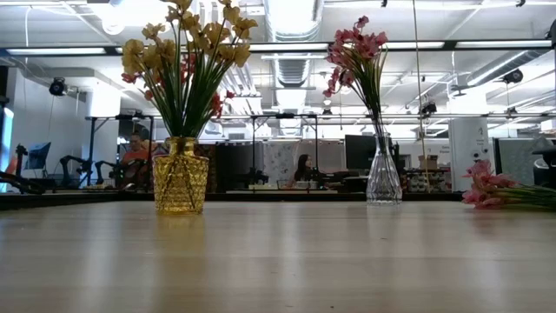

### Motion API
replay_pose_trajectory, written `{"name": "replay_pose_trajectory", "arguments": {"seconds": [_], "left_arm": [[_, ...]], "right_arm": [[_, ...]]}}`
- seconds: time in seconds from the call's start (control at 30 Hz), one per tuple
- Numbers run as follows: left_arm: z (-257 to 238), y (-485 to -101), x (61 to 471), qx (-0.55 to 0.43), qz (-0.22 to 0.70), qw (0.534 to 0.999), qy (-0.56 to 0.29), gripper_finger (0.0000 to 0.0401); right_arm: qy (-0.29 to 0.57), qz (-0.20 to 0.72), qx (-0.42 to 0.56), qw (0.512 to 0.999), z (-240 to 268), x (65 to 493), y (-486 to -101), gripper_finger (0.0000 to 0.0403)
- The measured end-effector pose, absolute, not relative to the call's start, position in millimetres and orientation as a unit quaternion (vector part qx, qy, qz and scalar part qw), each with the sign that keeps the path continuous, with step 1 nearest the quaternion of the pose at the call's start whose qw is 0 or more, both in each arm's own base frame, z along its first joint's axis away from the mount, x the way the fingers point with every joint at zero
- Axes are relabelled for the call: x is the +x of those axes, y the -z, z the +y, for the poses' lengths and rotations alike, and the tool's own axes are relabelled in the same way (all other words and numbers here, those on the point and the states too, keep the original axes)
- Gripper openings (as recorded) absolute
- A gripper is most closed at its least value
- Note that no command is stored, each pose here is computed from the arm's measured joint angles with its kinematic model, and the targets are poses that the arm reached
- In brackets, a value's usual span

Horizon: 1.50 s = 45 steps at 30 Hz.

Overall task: Sort flowers into vase by color
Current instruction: Put the red flower into the purple flower vase

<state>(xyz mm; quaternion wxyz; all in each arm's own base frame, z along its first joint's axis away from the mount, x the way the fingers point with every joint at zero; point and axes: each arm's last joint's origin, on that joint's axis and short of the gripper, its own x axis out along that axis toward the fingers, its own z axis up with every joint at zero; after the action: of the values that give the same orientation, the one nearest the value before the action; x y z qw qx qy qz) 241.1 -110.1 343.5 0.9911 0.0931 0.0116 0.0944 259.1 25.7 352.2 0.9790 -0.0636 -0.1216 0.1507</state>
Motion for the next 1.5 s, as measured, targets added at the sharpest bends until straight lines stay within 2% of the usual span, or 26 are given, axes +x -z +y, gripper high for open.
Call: {"name": "replay_pose_trajectory", "arguments": {"seconds": [0.23,0.53,0.73,1.0,1.37,1.5], "left_arm": [[-112,-343,254,0.094,0.002,0.99,-0.103,0.0225],[-112,-347,267,0.099,0.003,0.989,-0.114,0.0226],[-111,-348,268,0.099,0.003,0.988,-0.116,0.022],[-108,-351,269,0.101,0.0,0.987,-0.122,0.0157],[-104,-352,271,0.113,0.002,0.985,-0.127,0.0017],[-104,-352,271,0.115,0.0,0.985,-0.127,0.0008]], "right_arm": [[-0.176,-0.107,-0.087,0.975,30,293,-368,0.0027],[-0.19,-0.064,-0.12,0.972,34,336,-376,0.0027],[-0.203,-0.05,-0.131,0.969,35,351,-372,0.0027],[-0.202,-0.064,-0.135,0.968,35,355,-381,0.0027],[-0.198,-0.065,-0.128,0.97,35,356,-382,0.0027],[-0.197,-0.063,-0.115,0.972,35,356,-382,0.0027]]}}
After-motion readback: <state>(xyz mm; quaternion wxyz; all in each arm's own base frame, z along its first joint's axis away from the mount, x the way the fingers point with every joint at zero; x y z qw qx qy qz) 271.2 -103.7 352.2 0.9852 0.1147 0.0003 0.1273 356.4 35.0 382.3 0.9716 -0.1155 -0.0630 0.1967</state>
